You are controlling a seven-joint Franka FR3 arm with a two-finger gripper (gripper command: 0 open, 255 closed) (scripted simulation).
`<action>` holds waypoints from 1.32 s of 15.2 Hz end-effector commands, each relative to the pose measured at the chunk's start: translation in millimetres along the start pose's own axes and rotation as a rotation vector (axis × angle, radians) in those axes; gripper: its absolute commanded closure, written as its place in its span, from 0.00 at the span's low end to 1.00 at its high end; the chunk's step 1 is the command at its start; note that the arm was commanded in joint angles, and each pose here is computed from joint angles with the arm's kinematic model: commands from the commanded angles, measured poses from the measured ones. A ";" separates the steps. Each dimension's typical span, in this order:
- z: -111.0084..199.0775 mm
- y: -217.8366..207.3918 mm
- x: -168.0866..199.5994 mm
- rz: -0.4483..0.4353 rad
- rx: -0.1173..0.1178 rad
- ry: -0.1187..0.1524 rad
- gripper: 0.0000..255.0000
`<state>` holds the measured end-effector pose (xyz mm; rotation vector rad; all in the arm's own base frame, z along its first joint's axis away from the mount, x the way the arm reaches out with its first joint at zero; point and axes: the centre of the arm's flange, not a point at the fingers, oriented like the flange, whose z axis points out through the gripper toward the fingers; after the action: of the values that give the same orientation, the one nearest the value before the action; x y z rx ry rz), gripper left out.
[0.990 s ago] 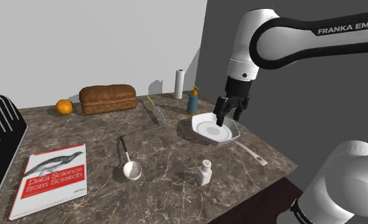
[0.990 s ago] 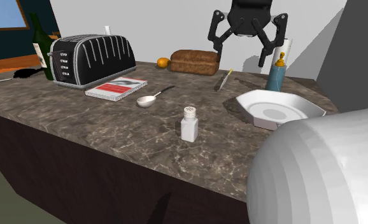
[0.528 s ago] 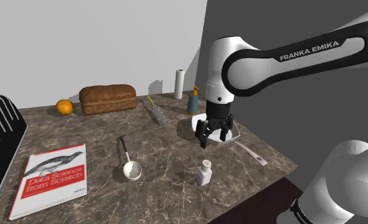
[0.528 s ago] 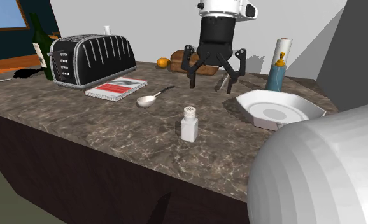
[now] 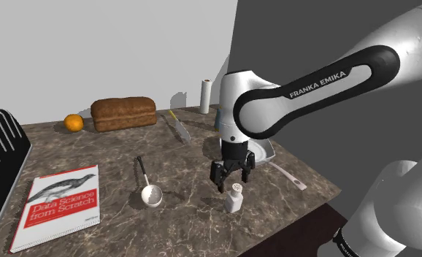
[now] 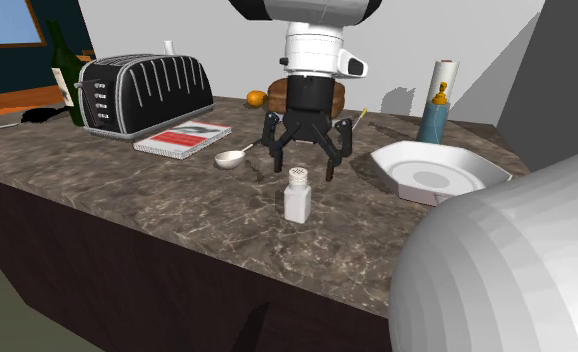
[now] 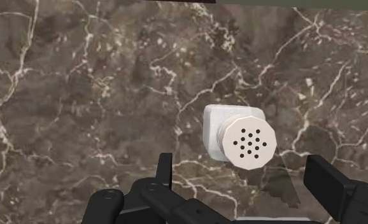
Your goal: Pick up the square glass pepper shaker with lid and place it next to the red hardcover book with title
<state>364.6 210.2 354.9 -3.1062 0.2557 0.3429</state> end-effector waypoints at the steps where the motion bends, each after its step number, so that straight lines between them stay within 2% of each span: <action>1: 11.2 -1.9 -1.2 0.001 0.000 0.000 0.00; 4: 24.8 -1.9 -1.2 0.001 0.000 0.000 0.00; 11: 24.7 -2.0 -1.2 0.001 0.000 0.000 0.00; 12: 24.7 -2.0 -1.2 0.001 0.000 0.000 1.00; 20: 24.6 -1.9 -1.2 0.001 0.000 0.000 1.00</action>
<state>358.5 212.8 331.3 -3.1059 0.2569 0.3430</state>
